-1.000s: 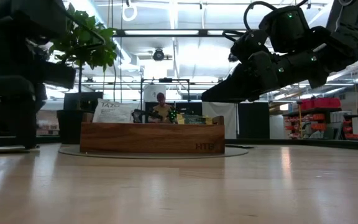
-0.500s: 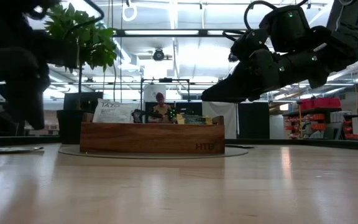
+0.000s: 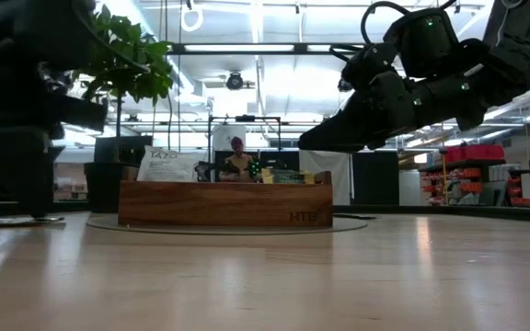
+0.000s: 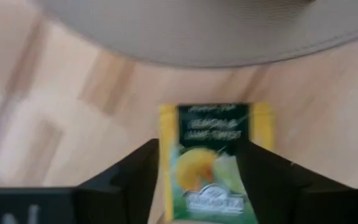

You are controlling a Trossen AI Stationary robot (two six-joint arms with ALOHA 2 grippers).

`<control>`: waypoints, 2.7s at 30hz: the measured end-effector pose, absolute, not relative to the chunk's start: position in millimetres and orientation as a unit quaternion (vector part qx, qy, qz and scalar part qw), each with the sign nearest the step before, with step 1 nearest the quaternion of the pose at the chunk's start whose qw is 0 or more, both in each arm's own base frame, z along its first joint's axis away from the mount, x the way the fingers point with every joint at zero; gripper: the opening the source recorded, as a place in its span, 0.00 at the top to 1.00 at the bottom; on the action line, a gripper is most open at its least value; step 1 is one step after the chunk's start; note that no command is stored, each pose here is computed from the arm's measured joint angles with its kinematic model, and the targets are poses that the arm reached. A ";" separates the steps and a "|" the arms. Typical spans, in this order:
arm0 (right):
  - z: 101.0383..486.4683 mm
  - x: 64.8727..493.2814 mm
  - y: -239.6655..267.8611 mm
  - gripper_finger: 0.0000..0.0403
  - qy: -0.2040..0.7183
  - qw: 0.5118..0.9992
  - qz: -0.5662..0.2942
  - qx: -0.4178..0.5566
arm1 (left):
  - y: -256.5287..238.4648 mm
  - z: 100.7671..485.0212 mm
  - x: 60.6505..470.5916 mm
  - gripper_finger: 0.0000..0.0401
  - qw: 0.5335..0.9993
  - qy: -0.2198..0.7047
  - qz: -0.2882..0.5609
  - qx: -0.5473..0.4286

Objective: Pick & Place Tea
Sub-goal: Put the yellow tea bag into the right compartment of the wooden organizer

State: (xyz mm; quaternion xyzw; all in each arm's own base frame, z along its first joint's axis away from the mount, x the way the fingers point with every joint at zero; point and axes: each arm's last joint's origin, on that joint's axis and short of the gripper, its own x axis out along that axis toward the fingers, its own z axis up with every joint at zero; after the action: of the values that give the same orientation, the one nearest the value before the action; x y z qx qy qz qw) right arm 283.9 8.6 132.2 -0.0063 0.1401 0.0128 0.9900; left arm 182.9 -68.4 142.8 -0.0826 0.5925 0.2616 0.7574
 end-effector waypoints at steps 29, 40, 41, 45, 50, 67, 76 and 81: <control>131.5 283.7 8.6 0.59 0.144 0.989 0.013 -0.011 | -66.8 132.5 193.9 0.98 0.782 0.590 0.157 -0.127; 132.0 283.9 8.6 0.59 0.141 0.990 0.013 -0.010 | -91.9 150.9 209.6 0.99 0.819 0.548 0.088 -0.145; 132.0 283.9 8.6 0.59 0.142 0.990 0.013 -0.010 | -92.8 153.0 211.1 0.99 0.820 0.545 0.088 -0.149; 132.0 283.9 8.6 0.59 0.142 0.990 0.013 -0.007 | -93.9 158.1 214.9 0.95 0.825 0.533 0.095 -0.161; 131.9 283.9 8.6 0.59 0.142 0.990 0.013 -0.007 | -92.0 156.6 212.3 0.80 0.821 0.541 0.110 -0.147; 132.0 283.9 8.8 0.59 0.142 0.990 0.016 -0.006 | -82.7 140.4 201.7 0.37 0.799 0.559 0.176 -0.131; 132.3 284.1 8.8 0.59 0.140 0.990 0.016 -0.006 | -83.3 127.3 201.3 0.39 0.790 0.568 0.177 -0.149; 132.2 284.1 8.8 0.59 0.140 0.990 0.016 -0.007 | -84.0 127.7 201.8 0.39 0.791 0.570 0.166 -0.150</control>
State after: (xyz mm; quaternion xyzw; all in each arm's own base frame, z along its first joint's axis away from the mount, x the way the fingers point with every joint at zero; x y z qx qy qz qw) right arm 284.1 8.8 132.2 -0.0067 0.1405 0.0164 0.9899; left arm 201.8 -84.0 127.7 -0.1496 0.5701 0.1664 0.7905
